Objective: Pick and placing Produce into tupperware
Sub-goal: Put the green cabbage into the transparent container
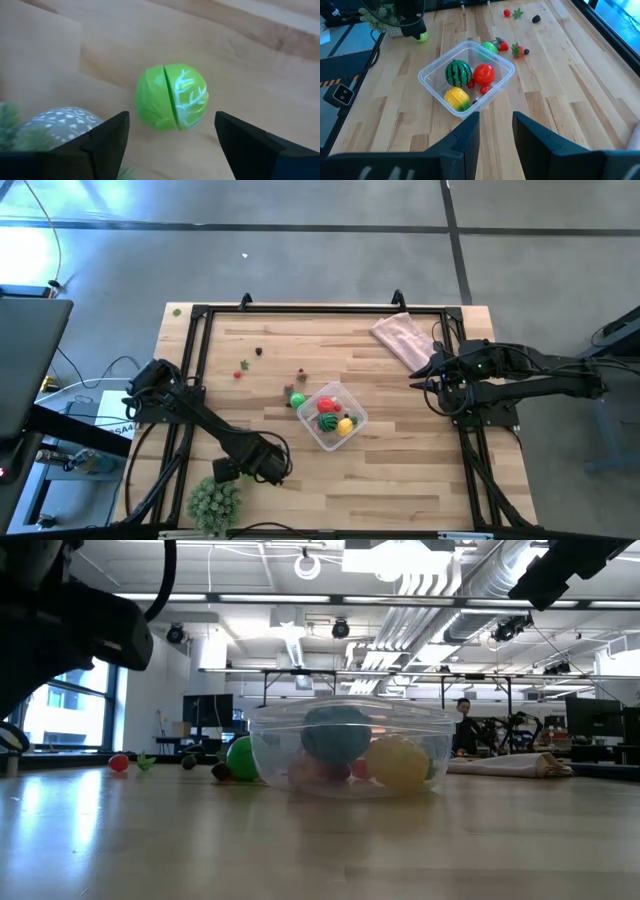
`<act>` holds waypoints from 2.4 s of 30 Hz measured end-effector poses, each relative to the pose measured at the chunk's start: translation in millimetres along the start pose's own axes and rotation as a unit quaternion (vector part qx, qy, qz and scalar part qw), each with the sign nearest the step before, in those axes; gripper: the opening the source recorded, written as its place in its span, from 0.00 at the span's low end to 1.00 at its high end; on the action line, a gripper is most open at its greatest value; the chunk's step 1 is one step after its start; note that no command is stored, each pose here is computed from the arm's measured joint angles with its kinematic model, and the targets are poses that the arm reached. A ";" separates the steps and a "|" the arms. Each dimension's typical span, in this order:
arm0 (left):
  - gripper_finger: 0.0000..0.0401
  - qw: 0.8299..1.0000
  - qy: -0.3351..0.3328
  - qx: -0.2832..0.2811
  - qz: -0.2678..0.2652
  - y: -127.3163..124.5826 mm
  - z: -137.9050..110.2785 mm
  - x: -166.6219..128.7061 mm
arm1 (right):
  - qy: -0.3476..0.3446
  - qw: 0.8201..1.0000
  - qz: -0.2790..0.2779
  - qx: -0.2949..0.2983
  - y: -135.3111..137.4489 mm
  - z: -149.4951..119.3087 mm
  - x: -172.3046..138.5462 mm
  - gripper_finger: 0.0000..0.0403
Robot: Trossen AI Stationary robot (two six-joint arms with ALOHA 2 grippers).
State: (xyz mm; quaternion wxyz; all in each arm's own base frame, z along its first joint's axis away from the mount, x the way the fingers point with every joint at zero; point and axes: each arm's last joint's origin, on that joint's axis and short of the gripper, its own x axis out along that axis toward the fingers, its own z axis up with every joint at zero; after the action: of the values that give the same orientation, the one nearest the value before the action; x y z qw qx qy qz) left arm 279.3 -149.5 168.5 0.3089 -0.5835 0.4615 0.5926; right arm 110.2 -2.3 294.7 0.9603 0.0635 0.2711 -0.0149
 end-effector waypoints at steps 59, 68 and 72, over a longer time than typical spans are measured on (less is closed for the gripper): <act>0.60 1.000 0.004 -0.011 0.025 -1.4 6.2 28.4 | 0.000 1.000 0.000 0.000 0.0 -0.1 0.1 0.26; 0.57 1.000 0.004 -0.011 0.025 -1.4 6.2 28.4 | 0.000 1.000 0.000 0.000 0.0 0.0 0.0 0.26; 0.58 1.000 0.003 -0.011 0.024 -1.5 6.2 28.4 | 0.000 1.000 0.000 0.000 0.0 0.0 0.0 0.26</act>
State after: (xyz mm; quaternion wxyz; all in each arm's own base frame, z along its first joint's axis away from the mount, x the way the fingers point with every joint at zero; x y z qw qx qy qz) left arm 274.5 -148.2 139.8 0.2870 -0.5776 0.4695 0.6030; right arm 110.2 -2.4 294.7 0.9603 0.0635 0.2711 -0.0151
